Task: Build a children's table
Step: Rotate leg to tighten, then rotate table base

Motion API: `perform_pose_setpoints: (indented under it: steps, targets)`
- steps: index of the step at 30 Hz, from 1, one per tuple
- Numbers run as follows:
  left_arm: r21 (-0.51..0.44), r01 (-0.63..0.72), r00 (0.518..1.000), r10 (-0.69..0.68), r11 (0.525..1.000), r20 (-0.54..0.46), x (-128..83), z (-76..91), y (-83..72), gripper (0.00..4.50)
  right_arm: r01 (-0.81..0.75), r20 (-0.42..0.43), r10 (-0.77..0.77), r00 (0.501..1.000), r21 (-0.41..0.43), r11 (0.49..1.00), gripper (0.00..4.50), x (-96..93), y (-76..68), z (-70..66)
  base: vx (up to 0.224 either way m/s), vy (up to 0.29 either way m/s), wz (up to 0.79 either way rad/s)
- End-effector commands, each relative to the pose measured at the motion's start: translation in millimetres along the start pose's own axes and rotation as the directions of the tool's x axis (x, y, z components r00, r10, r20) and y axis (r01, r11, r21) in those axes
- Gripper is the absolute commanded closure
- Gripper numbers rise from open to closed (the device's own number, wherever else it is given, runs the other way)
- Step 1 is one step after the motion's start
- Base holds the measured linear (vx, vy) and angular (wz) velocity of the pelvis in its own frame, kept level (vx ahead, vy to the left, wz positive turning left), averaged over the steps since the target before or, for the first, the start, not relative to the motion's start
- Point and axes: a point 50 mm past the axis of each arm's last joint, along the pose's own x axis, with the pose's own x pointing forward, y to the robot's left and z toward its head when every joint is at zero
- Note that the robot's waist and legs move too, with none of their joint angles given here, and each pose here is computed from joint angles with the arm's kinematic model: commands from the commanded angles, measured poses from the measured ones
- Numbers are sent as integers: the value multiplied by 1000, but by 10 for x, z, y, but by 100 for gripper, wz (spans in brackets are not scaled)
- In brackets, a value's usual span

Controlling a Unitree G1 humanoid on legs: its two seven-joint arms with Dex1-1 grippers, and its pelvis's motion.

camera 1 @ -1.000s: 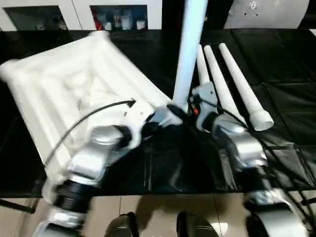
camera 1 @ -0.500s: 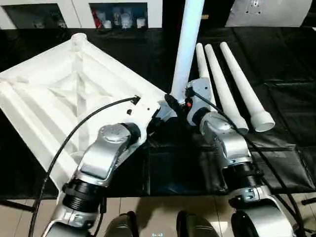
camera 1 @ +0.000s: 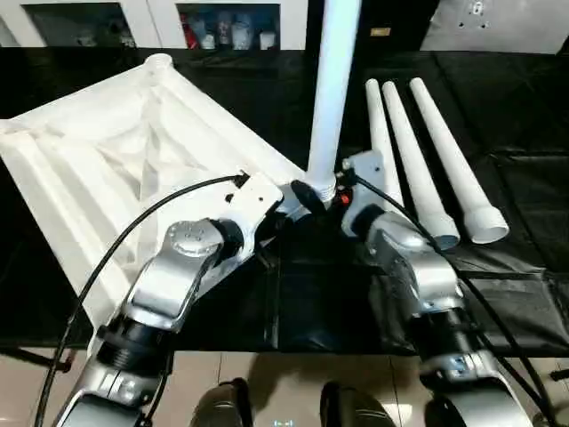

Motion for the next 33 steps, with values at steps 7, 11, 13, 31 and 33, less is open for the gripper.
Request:
perform_pose_setpoints:
  steps: [7, 11, 13, 31, 33]
  targets:
    - [37, 0, 990, -5, 999, 138, 88, 264, 30, 450, 102, 139, -101, 985, -1, 995, 10, -237, -254, 301, 0, 0, 0]
    - [5, 3, 989, -4, 1000, 146, 124, 254, 32, 423, 102, 167, -104, 980, 21, 995, 3, -318, -289, 383, 0, 0, 0]
    - [-46, 2, 981, 7, 999, 193, 108, 289, 52, 388, 100, 189, -106, 976, 43, 994, 0, -391, -281, 435, 0, 0, 0]
    - [84, -453, 891, 448, 887, 75, -910, 85, 774, 388, -152, -33, 151, 988, -44, 987, 0, -441, 363, 135, 0, 0, 0]
    - [107, -446, 895, 444, 889, 37, -994, 43, 782, 396, -157, -71, 153, 986, -44, 987, 0, -417, 390, 91, 0, 0, 0]
